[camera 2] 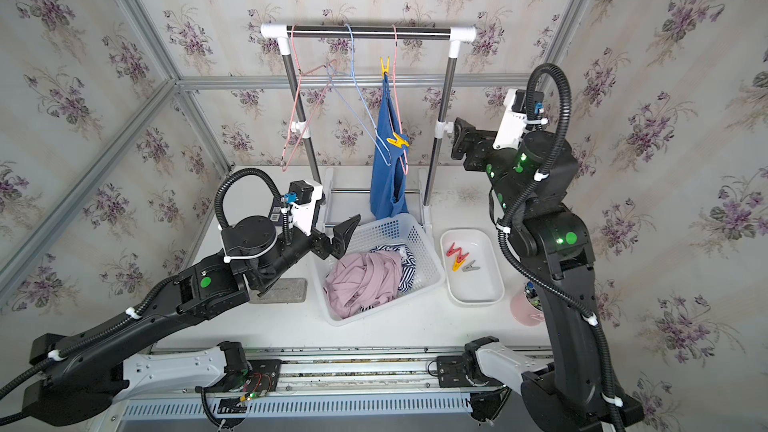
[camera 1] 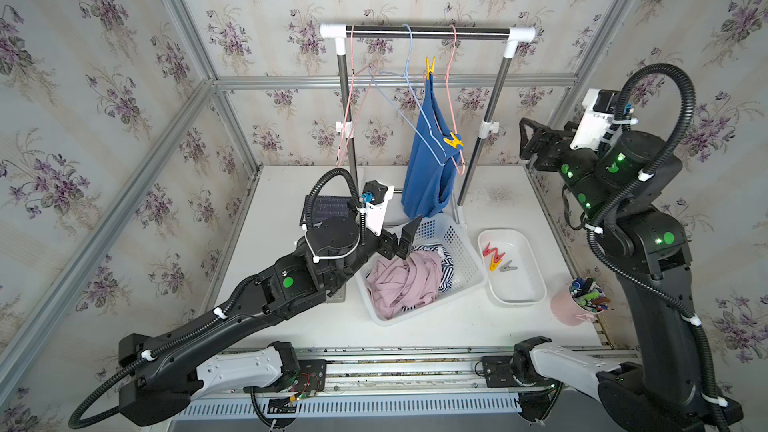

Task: Remove the clothespins securing tank tops to the hanger
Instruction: Adjust the hanger on the clothesline, then pick up the hanger from the clothesline.

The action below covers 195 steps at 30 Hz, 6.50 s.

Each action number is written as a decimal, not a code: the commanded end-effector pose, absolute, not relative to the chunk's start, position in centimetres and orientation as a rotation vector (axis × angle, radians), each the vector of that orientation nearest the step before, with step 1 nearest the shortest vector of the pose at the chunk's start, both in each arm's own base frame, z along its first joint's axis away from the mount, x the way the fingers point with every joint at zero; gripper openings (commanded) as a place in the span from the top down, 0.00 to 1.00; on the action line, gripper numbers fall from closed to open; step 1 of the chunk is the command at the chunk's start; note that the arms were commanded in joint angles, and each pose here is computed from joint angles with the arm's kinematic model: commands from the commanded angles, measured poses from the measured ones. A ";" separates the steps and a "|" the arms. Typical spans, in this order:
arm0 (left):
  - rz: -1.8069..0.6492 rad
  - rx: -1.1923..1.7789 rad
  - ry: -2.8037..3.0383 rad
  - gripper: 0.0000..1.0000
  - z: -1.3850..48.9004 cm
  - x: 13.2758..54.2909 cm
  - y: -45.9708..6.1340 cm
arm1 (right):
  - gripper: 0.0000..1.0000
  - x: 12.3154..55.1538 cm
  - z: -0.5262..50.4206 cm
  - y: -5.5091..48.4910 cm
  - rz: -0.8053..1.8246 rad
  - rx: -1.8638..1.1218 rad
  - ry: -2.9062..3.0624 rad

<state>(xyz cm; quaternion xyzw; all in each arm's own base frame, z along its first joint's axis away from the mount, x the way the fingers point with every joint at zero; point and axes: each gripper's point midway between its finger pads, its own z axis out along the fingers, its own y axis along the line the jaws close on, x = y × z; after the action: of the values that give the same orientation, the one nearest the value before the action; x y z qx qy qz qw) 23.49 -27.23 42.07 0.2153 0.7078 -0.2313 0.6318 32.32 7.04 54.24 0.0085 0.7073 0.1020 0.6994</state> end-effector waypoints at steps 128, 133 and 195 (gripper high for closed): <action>-0.689 0.434 1.332 0.06 42.7 32.9 -32.4 | 0.00 31.8 31.3 9.0 0.538 0.061 1.747; -0.727 0.510 1.353 0.04 42.6 32.4 -33.5 | 0.00 32.0 31.3 9.0 0.540 0.069 1.744; -0.956 0.490 1.464 0.01 41.6 32.2 -34.4 | 0.00 33.2 32.2 10.3 0.626 0.054 1.732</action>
<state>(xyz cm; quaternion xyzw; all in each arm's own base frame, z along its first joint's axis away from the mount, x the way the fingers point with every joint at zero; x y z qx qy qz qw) 33.29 -33.26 40.72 0.2057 0.6545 -0.3714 0.6257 33.10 9.99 30.73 0.0250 0.7662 0.2524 0.5905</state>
